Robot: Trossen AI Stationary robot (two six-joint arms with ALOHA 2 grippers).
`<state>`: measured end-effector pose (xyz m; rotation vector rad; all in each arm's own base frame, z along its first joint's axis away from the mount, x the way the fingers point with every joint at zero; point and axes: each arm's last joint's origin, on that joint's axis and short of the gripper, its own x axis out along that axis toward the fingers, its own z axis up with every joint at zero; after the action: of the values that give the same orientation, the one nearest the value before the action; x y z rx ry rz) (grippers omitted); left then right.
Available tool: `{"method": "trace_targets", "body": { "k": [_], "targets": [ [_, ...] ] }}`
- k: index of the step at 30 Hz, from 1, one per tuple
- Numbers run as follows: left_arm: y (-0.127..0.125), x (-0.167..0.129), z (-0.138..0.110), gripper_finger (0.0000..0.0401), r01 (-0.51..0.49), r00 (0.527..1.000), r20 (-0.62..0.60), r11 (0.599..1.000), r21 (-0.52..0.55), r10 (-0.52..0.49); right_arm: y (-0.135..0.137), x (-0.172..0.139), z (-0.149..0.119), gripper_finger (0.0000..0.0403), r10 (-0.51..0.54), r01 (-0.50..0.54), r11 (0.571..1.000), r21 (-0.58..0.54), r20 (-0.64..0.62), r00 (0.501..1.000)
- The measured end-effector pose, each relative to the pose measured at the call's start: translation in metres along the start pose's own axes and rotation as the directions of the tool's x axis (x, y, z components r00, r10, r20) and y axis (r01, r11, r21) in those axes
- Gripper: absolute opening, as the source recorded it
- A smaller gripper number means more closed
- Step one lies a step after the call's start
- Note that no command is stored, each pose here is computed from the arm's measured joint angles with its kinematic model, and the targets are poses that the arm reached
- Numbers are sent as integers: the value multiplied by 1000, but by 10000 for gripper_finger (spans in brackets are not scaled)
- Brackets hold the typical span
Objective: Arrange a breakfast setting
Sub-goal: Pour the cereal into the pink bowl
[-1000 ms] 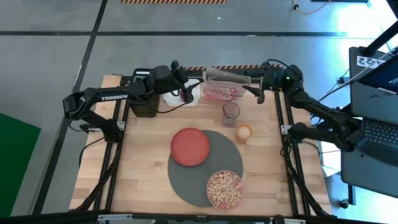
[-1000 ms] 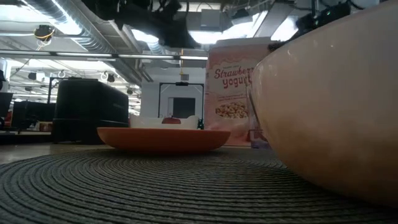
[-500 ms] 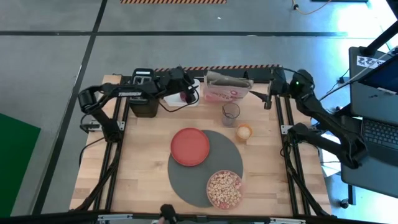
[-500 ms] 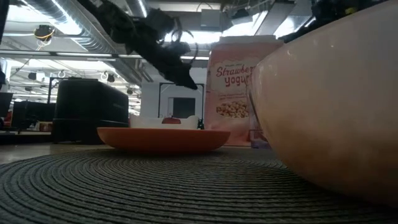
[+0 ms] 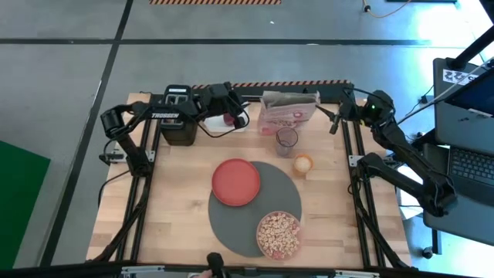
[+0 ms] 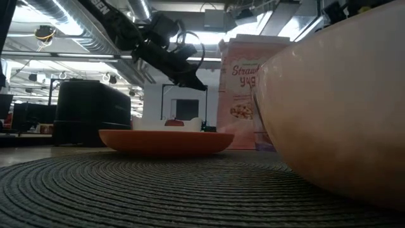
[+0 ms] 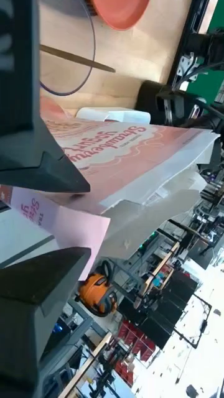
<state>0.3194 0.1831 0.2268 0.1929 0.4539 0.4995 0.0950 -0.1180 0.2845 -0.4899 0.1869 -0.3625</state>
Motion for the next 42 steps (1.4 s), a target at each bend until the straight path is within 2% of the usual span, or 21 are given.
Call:
{"method": "trace_targets", "body": {
  "k": [7, 12, 14, 17, 20, 22, 28, 33, 36, 42],
  "targets": [
    [-9, -1, 2, 53, 19, 1000, -1, 1000, 3, -19, -2, -3, 8, 152, -19, 20, 1000, -15, 58, 998],
    [-21, -2, 1, 53, 31, 998, -46, 1000, -4, -31, -2, -13, 20, 152, -40, 42, 999, -32, 75, 996],
    [-28, -3, 0, 53, 21, 997, -77, 1000, -5, -21, -1, -17, 22, 152, -67, 67, 997, -24, 29, 997],
    [-39, -4, -1, 52, 41, 993, -106, 999, -17, -43, 4, -22, 13, 152, -115, 114, 993, -15, -115, 987],
    [-49, -6, 0, 52, 66, 991, -112, 998, -21, -68, 9, -24, 1, 152, -141, 148, 989, 2, -284, 948],
    [-53, -7, 2, 52, 64, 992, -110, 998, -27, -67, 10, -23, -6, 152, -144, 158, 987, 11, -346, 927],
    [-54, -3, 2, 51, 60, 995, -80, 997, -39, -63, 14, -13, -27, 152, -148, 194, 979, 67, -424, 893],
    [-57, 7, 0, 23, 89, 993, -71, 995, -42, -92, 12, -1, -40, 148, -160, 216, 973, 85, -429, 889],
    [-56, 15, 6, 4, 75, 995, -61, 996, -43, -78, 10, 6, -47, 130, -152, 215, 972, 91, -450, 880],
    [-51, 28, 15, 8, 27, 998, -52, 999, -36, -29, 8, 17, -58, 77, -121, 198, 974, 111, -483, 867]
  ]
}}
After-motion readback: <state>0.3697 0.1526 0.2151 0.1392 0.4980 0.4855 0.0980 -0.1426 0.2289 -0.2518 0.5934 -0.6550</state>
